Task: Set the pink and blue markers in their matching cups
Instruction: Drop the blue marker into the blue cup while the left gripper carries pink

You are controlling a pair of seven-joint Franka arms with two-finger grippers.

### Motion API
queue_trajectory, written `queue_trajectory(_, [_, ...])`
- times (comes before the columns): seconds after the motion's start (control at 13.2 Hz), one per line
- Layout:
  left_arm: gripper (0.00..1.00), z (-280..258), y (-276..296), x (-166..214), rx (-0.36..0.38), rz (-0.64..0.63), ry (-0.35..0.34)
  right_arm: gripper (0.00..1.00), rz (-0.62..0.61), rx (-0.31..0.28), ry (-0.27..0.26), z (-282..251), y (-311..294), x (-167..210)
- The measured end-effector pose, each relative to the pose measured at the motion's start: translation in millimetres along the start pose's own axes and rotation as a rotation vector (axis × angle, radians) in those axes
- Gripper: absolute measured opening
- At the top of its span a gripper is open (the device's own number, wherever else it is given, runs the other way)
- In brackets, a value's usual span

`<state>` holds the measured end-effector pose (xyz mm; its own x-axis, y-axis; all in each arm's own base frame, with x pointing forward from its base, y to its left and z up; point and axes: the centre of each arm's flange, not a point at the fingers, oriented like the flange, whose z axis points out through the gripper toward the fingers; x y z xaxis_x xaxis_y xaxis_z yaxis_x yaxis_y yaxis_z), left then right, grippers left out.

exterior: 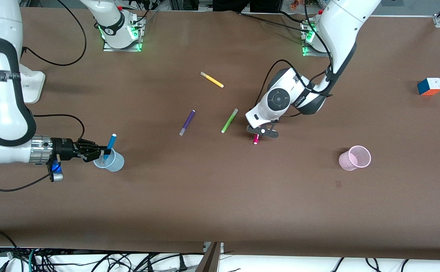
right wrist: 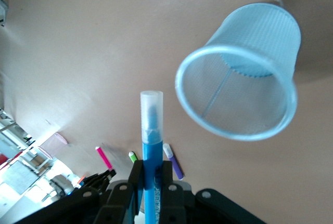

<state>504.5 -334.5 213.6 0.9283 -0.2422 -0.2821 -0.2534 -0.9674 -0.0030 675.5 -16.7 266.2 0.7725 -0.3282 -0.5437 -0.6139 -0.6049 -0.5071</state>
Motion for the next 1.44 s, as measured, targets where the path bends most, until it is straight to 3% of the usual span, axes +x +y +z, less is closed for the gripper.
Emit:
queue_trajectory(0.15, [0.18, -34.5, -12.8, 1.8, 0.177, 0.043, -0.074, 0.17, 0.020, 0.050, -0.028, 7.3, 14.4, 11.4])
queue_trajectory(0.3, [0.18, -53.3, -24.0, -0.9, 0.297, 0.115, -0.143, 0.17, 0.033, 0.071, -0.044, 4.2, 22.7, 14.8])
queue_trajectory(0.53, [0.18, -65.7, -52.2, -1.2, 0.423, 0.280, -0.252, 0.17, 0.047, 0.094, -0.069, -5.0, 38.6, 18.7])
queue_trajectory(0.68, [0.18, -73.5, -83.6, 1.9, 0.512, 0.388, -0.341, 0.17, 0.074, 0.149, -0.100, -5.4, 51.2, 24.8])
queue_trajectory(0.98, [0.18, -75.9, -163.7, 12.3, 0.575, 0.576, -0.510, 0.17, 0.115, 0.202, -0.137, 7.0, 74.5, 39.1])
queue_trajectory(1.06, [0.18, -77.3, -177.4, 13.7, 0.602, 0.599, -0.540, 0.21, 0.115, 0.203, -0.138, 7.8, 74.0, 39.1])
queue_trajectory(1.44, [0.18, -84.9, -187.9, 18.7, 0.842, 0.710, -0.699, 0.70, 0.102, 0.208, -0.131, 3.2, 67.9, 39.2])
